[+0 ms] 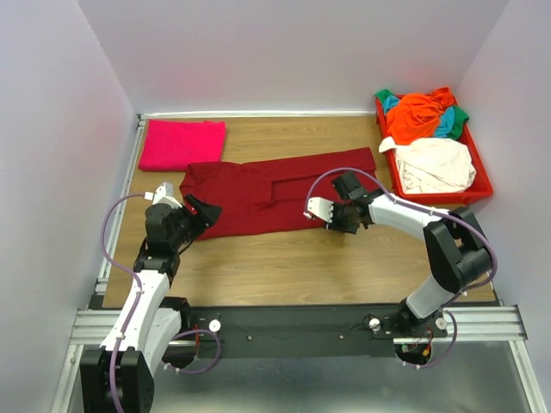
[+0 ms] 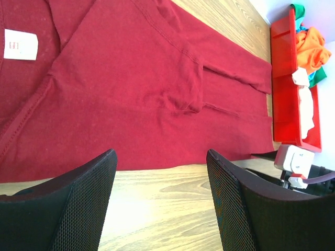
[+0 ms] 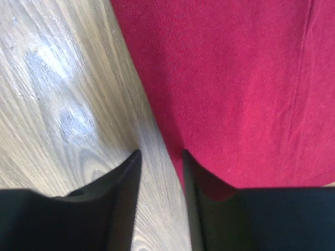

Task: Fold and stack the t-shirts
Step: Fold the tshirt

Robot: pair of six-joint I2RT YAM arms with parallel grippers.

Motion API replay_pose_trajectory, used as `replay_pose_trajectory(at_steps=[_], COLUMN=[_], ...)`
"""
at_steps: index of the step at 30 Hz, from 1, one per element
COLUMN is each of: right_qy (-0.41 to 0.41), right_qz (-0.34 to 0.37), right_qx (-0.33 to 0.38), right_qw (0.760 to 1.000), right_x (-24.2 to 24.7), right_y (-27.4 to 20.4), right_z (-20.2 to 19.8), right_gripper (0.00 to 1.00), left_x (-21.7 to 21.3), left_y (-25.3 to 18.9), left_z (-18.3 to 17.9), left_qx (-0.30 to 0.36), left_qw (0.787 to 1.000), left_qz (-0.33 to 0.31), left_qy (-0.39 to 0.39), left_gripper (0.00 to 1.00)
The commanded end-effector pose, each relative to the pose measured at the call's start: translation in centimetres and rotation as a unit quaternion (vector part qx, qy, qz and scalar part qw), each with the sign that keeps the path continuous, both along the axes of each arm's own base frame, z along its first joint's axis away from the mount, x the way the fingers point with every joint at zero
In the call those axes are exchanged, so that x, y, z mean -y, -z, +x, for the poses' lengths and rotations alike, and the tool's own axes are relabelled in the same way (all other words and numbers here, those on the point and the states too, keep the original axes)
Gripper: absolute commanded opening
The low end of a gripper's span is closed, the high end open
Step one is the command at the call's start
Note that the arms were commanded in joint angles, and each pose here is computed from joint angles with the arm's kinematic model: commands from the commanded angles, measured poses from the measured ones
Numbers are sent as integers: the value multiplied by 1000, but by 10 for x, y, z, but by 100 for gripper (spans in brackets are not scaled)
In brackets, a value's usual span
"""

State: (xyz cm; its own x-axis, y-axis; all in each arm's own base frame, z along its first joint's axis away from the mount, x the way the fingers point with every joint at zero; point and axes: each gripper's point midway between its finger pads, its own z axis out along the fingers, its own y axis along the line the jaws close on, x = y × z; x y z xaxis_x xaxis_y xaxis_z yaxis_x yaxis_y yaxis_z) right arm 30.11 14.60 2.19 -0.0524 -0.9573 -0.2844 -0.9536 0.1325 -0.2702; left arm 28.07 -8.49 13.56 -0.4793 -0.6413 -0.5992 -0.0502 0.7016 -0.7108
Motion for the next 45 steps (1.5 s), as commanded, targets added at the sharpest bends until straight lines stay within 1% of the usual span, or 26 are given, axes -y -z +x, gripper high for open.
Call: replay_pose_trajectory(at_steps=[1,3,4,5,7,8,10,11,12,13,14,16,17,24,27,29,33,34,36,37,39,40,42,43,44,45], right_qy=[11,13,15,18,20,20,20,21,20,20,20,11,3,-53,-71,-89,-134,-156,-167,-192,-201,-209,-218,-225,-227,-227], right_qz=[-25,-31,-33,-33,-37,-37,-38,-36,-33,-31,-29,-19,-16,19,24,29,57,65,75,79,85,102,106,104,105,108], right_qx=[-14,-18,-18,-20,-18,-15,-17,-15,-18,-20,-20,-24,-24,-55,-62,-85,-104,-116,-129,-139,-170,-190,-208,-213,-212,-209], right_qw=[1000,999,999,999,999,999,999,999,999,999,999,999,1000,997,995,992,984,979,975,968,961,954,948,945,945,945], right_x=[10,13,14,15,18,18,20,20,20,20,21,20,20,16,16,14,-5,-16,-28,-40,-49,-57,-62,-65,-69,-72], right_y=[19,24,25,27,28,27,29,27,28,28,28,27,26,19,12,9,-10,-13,-17,-20,-19,-23,-25,-25,-27,-30], right_z=[-5,-8,-8,-10,-11,-11,-15,-15,-18,-20,-22,-30,-33,-69,-81,-97,-126,-138,-152,-165,-177,-185,-191,-195,-193,-191], right_gripper=[40,33,29,24,19,15,13,12,8,7,3,1,1,1,1,1,1,1,1,1,1,1,1,3,17,25], left_x=[-2,-5,-5,-6,-6,-6,-8,-11,-13,-15,-18,-26,-27,-38,-37,-36,-29,-27,-23,-22,-18,-17,-14,-13,-13,-12], left_y=[9,17,17,17,15,14,9,3,2,-5,-9,-28,-43,-101,-112,-114,-116,-118,-118,-122,-126,-129,-136,-138,-142,-146], left_z=[-1,-4,-4,-4,-4,-4,-4,-2,-2,-1,0,3,6,6,4,4,4,4,4,4,3,3,1,1,-1,-2], left_qx=[-24,-42,-44,-44,-41,-39,-31,-24,-26,-16,-10,12,30,101,114,119,128,134,139,146,156,160,173,176,184,189], left_qw=[999,999,999,999,999,999,999,999,999,999,999,997,996,988,986,986,986,986,986,985,984,983,981,981,979,977], left_qz=[-15,-14,-14,-12,-12,-11,-8,-1,6,14,23,49,56,97,100,99,91,90,85,85,83,84,86,88,93,95], left_qy=[-15,-24,-25,-28,-28,-29,-32,-36,-40,-43,-46,-58,-58,-69,-68,-62,-45,-41,-31,-27,-14,-11,-1,2,4,11], left_gripper=[77,76,76,76,76,76,75,75,75,75,75,75,75,75,75,75,75,75,75,75,75,75,75,75,75,75])
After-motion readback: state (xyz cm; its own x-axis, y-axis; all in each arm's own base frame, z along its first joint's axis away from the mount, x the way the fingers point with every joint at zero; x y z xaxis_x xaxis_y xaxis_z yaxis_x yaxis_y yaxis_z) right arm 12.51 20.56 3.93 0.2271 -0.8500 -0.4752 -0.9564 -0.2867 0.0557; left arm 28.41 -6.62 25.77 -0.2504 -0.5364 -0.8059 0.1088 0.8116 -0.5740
